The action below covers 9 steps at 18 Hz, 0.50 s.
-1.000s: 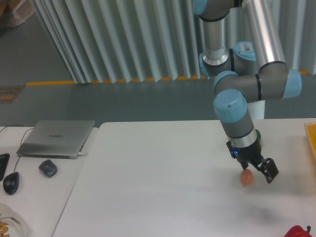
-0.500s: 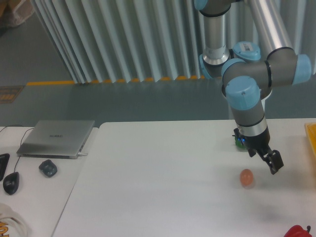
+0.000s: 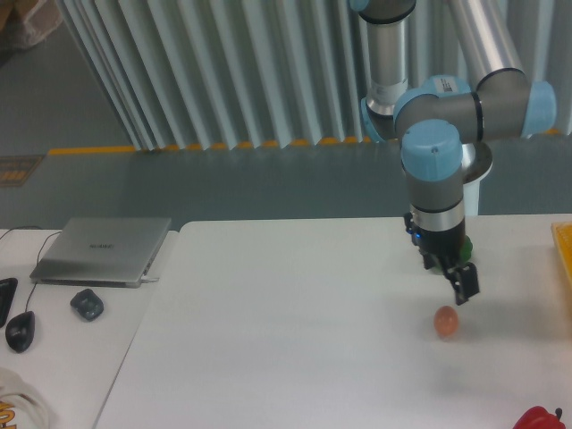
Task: Place the red pepper on the table
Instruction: 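Raise the open gripper away from the orange ball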
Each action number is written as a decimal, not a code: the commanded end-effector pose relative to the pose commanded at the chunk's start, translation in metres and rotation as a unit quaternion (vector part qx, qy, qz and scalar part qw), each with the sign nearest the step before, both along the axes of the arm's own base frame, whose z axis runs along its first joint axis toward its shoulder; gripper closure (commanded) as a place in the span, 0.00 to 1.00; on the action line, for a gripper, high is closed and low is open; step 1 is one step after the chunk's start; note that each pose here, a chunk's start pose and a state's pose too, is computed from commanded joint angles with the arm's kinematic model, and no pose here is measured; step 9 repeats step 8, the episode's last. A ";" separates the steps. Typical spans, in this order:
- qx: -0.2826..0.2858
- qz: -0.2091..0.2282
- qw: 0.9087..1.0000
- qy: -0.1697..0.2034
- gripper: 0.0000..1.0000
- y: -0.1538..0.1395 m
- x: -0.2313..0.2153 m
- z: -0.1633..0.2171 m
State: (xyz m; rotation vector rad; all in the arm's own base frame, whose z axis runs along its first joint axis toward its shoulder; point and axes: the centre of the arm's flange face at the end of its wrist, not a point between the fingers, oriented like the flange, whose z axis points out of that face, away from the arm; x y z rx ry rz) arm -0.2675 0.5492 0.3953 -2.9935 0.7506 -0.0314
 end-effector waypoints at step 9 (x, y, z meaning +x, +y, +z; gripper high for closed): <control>0.009 0.005 1.000 -0.004 0.00 -0.004 0.000 0.007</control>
